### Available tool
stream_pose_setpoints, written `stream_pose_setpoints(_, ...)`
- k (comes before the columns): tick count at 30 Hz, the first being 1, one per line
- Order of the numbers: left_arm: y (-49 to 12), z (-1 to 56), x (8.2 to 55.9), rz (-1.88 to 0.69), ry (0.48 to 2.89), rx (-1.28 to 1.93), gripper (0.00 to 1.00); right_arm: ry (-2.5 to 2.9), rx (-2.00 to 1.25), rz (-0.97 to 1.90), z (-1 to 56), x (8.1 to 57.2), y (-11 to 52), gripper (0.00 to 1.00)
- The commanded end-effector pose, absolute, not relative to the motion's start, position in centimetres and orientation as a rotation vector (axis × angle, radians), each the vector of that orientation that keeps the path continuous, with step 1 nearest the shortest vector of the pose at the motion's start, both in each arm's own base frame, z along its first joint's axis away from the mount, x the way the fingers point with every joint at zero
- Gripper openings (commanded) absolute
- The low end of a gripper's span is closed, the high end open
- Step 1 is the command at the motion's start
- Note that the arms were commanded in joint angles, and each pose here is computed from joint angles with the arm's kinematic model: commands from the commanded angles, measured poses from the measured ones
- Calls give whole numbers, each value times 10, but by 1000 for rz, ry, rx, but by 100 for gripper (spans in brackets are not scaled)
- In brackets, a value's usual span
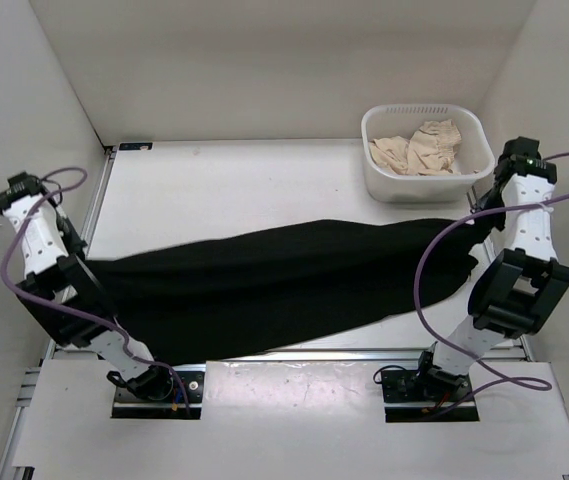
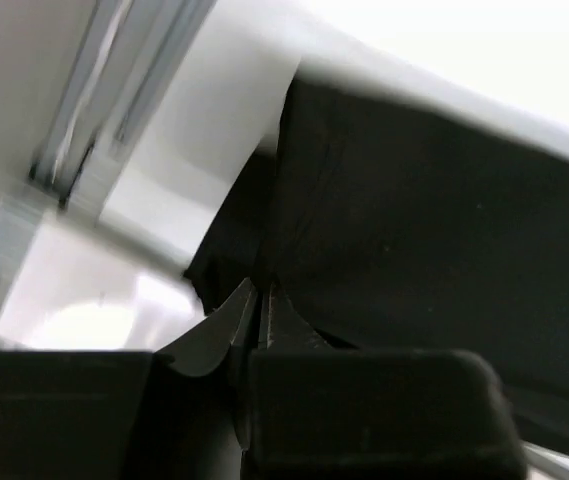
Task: Fold and stack the trousers
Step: Fold the trousers
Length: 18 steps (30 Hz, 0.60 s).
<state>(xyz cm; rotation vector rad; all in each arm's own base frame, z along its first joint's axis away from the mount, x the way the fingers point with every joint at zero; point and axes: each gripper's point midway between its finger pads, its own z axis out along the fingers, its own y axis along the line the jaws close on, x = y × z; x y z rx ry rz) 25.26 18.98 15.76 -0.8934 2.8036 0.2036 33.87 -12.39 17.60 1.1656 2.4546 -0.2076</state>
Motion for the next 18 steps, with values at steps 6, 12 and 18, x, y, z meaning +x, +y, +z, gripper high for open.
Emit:
stream_pose_setpoints(6,177,134,121,564,2957,-1076,14,2577,1123,-217,143,285,-113,0)
stream_pose_setpoints(12,162,114,94,562,3055,-1100,14,2623,1123,-226,123,278,-111,0)
stream_pose_setpoints(18,157,92,79,591,3099,-1115,14,2627,1146,-304,118,270,-124,0)
